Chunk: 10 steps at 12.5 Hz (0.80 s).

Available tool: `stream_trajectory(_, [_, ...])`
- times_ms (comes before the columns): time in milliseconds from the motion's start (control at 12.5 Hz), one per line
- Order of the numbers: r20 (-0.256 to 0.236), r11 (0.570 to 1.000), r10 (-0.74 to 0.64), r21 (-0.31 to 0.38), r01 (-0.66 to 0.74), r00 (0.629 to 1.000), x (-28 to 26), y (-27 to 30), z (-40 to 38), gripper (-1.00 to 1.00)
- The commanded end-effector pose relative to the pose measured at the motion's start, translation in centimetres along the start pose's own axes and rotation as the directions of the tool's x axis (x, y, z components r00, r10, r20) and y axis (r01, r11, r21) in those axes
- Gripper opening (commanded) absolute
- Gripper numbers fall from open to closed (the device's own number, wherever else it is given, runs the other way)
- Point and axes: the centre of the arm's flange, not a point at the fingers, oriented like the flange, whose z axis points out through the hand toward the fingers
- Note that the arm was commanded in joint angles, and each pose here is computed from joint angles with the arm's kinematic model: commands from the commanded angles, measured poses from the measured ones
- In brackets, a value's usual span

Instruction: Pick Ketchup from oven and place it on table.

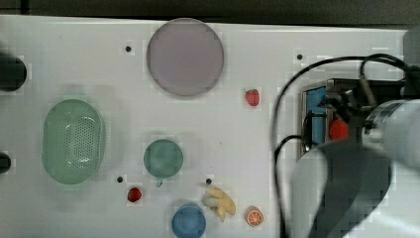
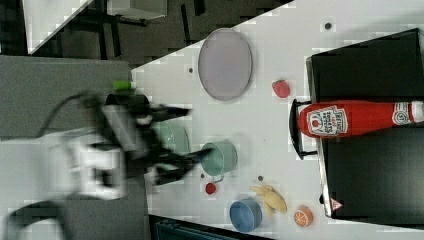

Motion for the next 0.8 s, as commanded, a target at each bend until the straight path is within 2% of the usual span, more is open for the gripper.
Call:
stream_trajectory(80, [-0.036,0.996,0.085,-0.010,-0.085,0.996,4.9,3.5,2.8,1.00])
stream_trajectory(400, [-0.098,0.983,0.177,-0.036,-0.182,0.979,10.1,5.8,8.7,1.00])
stream_trajectory(560, [-0.111,0.971,0.235,-0.010,-0.237,0.966,12.0,6.6,11.2,1.00])
stream_trajectory(800, [-0.040,0.945,0.327,0.000,-0.327,0.944,13.2,7.8,15.1,1.00])
